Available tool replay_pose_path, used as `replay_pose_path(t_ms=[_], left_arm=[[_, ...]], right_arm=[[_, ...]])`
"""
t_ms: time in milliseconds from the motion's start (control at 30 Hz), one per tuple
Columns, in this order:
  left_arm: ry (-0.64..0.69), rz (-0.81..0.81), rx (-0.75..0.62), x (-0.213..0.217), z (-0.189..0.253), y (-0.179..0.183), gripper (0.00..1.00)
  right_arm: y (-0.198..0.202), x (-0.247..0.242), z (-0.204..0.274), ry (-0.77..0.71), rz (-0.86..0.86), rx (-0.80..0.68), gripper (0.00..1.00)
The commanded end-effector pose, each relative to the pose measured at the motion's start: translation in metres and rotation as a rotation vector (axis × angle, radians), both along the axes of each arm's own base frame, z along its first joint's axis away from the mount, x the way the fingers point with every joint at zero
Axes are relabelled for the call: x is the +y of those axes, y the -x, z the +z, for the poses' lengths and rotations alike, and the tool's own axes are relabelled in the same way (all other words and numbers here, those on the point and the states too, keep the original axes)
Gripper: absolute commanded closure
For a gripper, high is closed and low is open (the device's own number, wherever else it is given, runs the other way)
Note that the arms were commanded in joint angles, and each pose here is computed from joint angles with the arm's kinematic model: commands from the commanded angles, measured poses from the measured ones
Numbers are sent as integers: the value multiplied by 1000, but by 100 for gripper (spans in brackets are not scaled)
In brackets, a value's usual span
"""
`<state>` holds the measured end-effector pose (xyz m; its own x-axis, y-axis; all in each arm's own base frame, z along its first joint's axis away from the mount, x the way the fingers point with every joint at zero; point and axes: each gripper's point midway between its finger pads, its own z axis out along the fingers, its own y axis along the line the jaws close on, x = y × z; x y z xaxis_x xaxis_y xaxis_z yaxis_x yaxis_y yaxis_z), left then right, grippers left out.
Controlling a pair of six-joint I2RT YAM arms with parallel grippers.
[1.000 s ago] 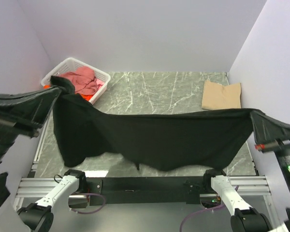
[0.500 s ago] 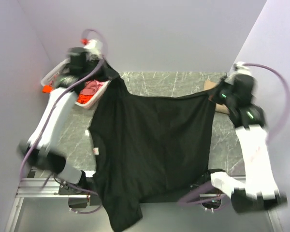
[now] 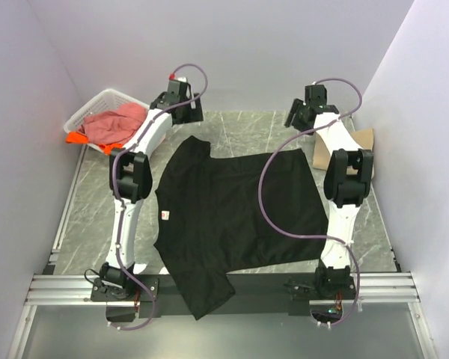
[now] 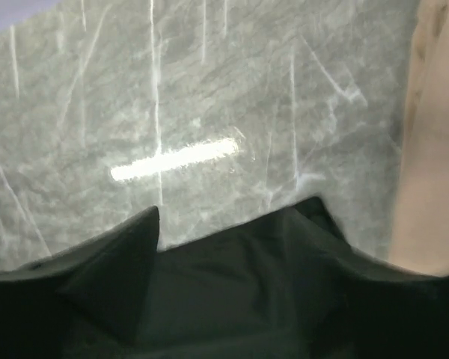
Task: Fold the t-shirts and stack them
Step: Flatten the tshirt out
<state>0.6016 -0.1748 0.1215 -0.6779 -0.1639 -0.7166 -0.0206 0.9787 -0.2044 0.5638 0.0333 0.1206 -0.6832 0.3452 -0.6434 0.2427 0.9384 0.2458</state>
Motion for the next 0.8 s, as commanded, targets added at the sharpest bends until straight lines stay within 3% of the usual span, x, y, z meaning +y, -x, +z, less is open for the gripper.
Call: replay_pose_path(t_ms=[0,33,67,133,233,267,333,367,567,767], left_arm=[[52,18,-311,0,145,-10,1],[57,7,-266,-1,128,1,1],[97,2,-328,-1,165,14,1],[147,-9,-290,-4,166,37,1],[184,11,-122,3,127,93,1],[209,26,-83,3,117,105,1],[242,8,11,1,83,136,1],[256,2,30,-1,75,144,1],[298,-6,166,-11,20,182,1],[327,13,264,-22,-32,189,1]], right_arm=[[0,-10,93,30,-13,-162,23],[10,-10,119,24,-7,-209,17],[20,-10,115,24,-6,-193,13],[43,-9,134,9,-16,-192,12],[83,8,127,-54,37,-153,12],[101,15,100,-75,54,-88,12],[122,22,102,-100,72,-105,12],[140,25,76,-118,70,-46,13],[189,43,35,-195,110,19,16],[205,54,-10,-181,145,122,16]])
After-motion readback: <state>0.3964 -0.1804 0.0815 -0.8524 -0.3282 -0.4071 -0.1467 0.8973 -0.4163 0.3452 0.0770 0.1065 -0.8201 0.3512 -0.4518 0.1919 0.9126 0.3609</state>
